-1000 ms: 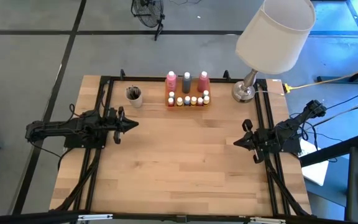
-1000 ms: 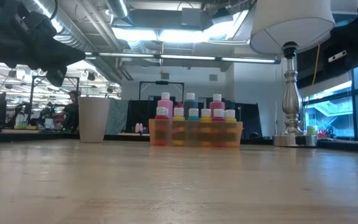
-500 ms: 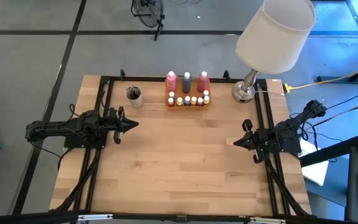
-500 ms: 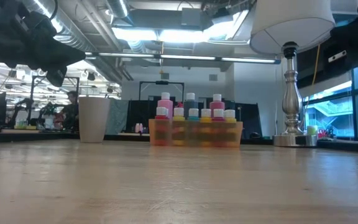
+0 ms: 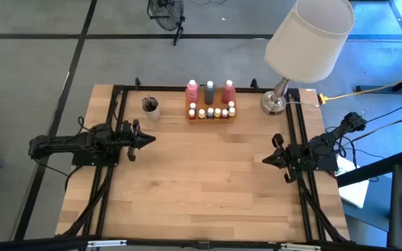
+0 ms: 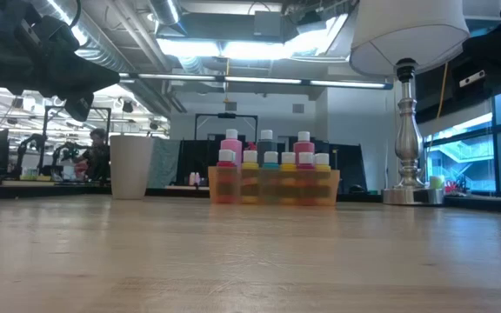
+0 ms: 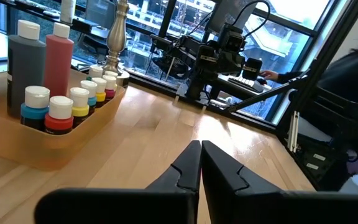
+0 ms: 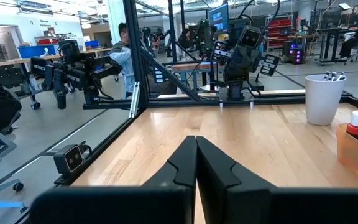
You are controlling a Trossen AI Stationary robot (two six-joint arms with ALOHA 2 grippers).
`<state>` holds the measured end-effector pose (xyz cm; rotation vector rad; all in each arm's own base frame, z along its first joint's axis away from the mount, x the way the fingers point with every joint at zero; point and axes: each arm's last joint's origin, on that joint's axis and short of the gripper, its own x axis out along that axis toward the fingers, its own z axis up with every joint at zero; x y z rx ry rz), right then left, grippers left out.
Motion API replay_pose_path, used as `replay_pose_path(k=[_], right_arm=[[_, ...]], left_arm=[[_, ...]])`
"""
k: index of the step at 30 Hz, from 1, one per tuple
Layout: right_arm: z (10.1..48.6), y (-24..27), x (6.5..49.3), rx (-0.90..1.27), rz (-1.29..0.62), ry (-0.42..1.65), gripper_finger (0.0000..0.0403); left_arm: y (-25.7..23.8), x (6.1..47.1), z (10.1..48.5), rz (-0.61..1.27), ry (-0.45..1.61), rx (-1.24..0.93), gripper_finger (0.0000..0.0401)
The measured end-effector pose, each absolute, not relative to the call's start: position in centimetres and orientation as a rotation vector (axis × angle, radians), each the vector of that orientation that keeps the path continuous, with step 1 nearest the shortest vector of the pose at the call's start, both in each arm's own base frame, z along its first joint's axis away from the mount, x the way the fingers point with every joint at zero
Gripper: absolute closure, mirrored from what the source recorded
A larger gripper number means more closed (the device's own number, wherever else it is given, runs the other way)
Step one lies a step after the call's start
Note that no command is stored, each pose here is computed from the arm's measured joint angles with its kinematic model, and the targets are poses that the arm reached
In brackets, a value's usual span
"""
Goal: Pick & Place Paint Supplies
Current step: Return to Home Position
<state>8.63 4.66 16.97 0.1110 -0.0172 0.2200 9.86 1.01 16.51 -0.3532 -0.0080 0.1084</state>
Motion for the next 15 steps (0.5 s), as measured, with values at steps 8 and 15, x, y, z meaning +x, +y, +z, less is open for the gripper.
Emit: replay_pose_path(k=[8, 15], right_arm=[[16.97, 4.66, 8.63, 0.111, 0.219, -0.018, 0.0393], [16.97, 4.66, 8.63, 0.111, 0.220, -0.018, 0.0393]], left_arm=[[1.01, 9.86, 16.51, 0.108, -0.008, -0.353, 0.0392], [1.01, 9.86, 16.51, 0.108, -0.008, -0.354, 0.0393]])
